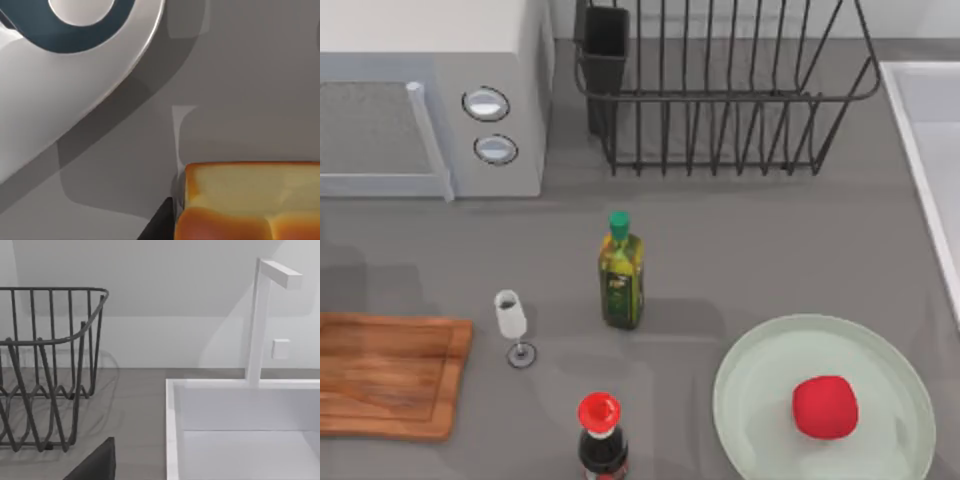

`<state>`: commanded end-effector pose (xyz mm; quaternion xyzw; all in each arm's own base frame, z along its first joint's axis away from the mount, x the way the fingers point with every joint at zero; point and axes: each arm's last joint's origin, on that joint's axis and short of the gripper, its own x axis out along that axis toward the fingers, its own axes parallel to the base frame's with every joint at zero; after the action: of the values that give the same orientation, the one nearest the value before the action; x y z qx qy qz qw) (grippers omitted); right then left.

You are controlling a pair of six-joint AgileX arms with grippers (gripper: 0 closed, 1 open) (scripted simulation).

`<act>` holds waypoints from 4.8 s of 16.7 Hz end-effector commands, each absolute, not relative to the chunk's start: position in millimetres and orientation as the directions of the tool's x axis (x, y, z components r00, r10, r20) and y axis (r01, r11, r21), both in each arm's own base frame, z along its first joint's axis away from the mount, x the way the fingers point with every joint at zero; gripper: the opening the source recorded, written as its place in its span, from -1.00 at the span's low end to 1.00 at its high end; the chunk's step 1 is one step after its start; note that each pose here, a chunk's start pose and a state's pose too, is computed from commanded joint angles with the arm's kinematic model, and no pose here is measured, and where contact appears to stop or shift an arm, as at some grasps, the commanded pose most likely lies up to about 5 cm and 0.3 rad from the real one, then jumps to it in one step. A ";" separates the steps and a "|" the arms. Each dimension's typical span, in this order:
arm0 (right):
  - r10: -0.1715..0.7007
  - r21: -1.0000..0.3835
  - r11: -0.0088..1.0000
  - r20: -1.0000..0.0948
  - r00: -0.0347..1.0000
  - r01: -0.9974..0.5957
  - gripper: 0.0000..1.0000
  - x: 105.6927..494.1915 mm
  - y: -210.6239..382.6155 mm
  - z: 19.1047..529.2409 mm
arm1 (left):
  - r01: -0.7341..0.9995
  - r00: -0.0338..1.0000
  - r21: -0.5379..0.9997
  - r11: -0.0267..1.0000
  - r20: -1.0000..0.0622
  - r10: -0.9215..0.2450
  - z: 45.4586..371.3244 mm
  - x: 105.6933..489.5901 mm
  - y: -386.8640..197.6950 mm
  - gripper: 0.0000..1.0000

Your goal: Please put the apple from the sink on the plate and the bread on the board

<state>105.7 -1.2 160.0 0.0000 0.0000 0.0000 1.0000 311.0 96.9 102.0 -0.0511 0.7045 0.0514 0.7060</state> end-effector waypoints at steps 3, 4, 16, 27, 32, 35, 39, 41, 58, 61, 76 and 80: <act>0.000 0.000 1.000 0.000 1.000 0.000 1.00 105.7 -1.2 160.0 | -0.145 0.002 0.000 0.989 -1.000 0.001 102.0 311.0 96.9 -1.00; 0.000 0.000 1.000 0.000 1.000 0.000 1.00 105.7 -1.2 160.0 | -0.145 0.002 0.000 0.989 -1.000 0.001 102.0 311.0 96.9 -1.00; 0.000 0.000 1.000 0.000 1.000 0.000 1.00 105.7 -1.2 160.0 | -0.137 -0.007 -0.016 0.990 -1.000 -0.017 163.1 311.4 92.8 -1.00; 0.000 0.000 1.000 0.000 1.000 0.000 1.00 105.7 -1.2 160.0 | -0.143 0.026 0.000 0.990 -1.000 0.003 211.8 312.8 96.8 -1.00; 0.000 0.000 1.000 0.000 1.000 0.000 1.00 105.7 -1.2 160.0 | -0.042 0.022 0.015 0.999 -1.000 0.016 209.4 309.6 93.9 -1.00; 0.000 0.000 1.000 0.000 1.000 0.000 1.00 105.7 -1.2 160.0 | 0.153 0.021 0.039 0.987 -0.999 0.036 205.8 304.2 87.7 -1.00; 0.000 0.000 1.000 0.000 1.000 0.000 1.00 105.7 -1.2 160.0 | 0.539 0.035 0.074 0.839 -0.997 0.066 200.5 293.8 73.4 -1.00; 0.000 0.000 1.000 0.000 1.000 0.000 1.00 105.7 -1.2 160.0 | 0.745 0.052 0.091 0.661 -0.996 0.079 197.9 286.8 64.1 -1.00; 0.000 0.000 1.000 0.000 1.000 0.000 1.00 105.7 -1.2 160.0 | 0.101 0.355 0.011 -0.995 -0.935 0.026 173.2 204.2 -6.8 -1.00; 0.000 0.000 1.000 0.000 1.000 0.000 1.00 105.7 -1.2 160.0 | -0.010 0.377 -0.011 -1.000 -0.926 0.007 170.1 197.7 -11.1 -1.00; 0.000 0.000 1.000 0.000 1.000 0.000 1.00 105.7 -1.2 160.0 | -0.018 0.414 -0.012 -1.000 -0.910 0.003 159.2 208.5 -11.5 -1.00; 0.000 0.000 1.000 0.000 1.000 0.000 1.00 105.7 -1.2 160.0 | -0.019 0.423 -0.012 -1.000 -0.906 0.002 147.9 214.1 -11.9 -1.00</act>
<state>105.7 -1.2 160.0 0.0000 0.0000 0.0000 1.0000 214.1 -11.9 147.9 -0.8436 0.0050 0.5369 0.0102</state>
